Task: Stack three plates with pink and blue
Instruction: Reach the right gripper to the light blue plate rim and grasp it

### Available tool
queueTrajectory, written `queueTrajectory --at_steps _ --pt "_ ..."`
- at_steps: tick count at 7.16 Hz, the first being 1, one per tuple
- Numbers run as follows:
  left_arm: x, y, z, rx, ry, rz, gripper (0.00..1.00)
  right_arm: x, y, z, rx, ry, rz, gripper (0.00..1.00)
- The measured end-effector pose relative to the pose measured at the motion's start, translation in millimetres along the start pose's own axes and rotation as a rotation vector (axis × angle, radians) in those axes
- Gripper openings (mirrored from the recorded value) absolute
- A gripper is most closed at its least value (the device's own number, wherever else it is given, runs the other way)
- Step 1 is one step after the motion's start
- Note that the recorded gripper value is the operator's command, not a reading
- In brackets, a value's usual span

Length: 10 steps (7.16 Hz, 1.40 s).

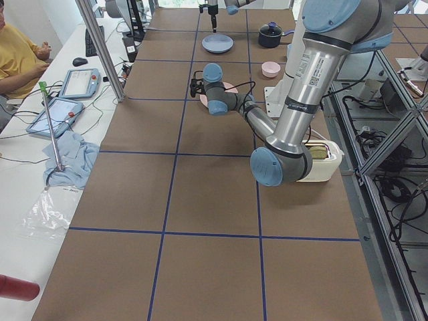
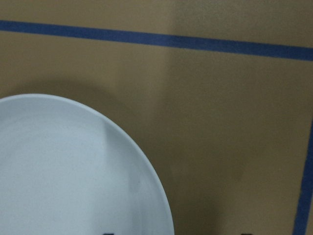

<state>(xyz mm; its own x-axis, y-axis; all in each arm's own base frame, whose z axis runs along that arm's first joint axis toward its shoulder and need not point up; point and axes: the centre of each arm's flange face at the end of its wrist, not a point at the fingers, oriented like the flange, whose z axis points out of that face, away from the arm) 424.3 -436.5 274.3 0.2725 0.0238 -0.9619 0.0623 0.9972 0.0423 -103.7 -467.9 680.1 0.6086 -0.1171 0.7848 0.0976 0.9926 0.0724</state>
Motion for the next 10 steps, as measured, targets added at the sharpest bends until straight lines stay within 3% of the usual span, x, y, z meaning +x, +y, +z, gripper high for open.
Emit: queueTrajectory --at_steps 2,3,4,5,8,10 --pt "-1 0 2 -0.001 -0.003 -0.001 0.84 -5 -5 8 0.001 0.008 0.009 0.81" --pt "-2 0 2 -0.002 -0.004 -0.001 0.83 -7 -5 13 -0.005 0.011 0.005 0.74" --pt "-2 0 3 -0.002 -0.004 -0.001 0.83 -10 -6 18 -0.010 0.016 -0.003 0.52" --pt "-2 0 3 -0.002 -0.005 -0.002 0.83 -11 -8 23 -0.015 0.024 -0.007 0.01" --pt "-2 0 2 -0.001 -0.005 -0.002 0.83 -15 -13 33 -0.027 0.031 -0.020 0.00" --pt "-2 -1 1 0.003 -0.004 -0.001 0.83 -26 -15 27 -0.009 0.007 -0.047 0.00"
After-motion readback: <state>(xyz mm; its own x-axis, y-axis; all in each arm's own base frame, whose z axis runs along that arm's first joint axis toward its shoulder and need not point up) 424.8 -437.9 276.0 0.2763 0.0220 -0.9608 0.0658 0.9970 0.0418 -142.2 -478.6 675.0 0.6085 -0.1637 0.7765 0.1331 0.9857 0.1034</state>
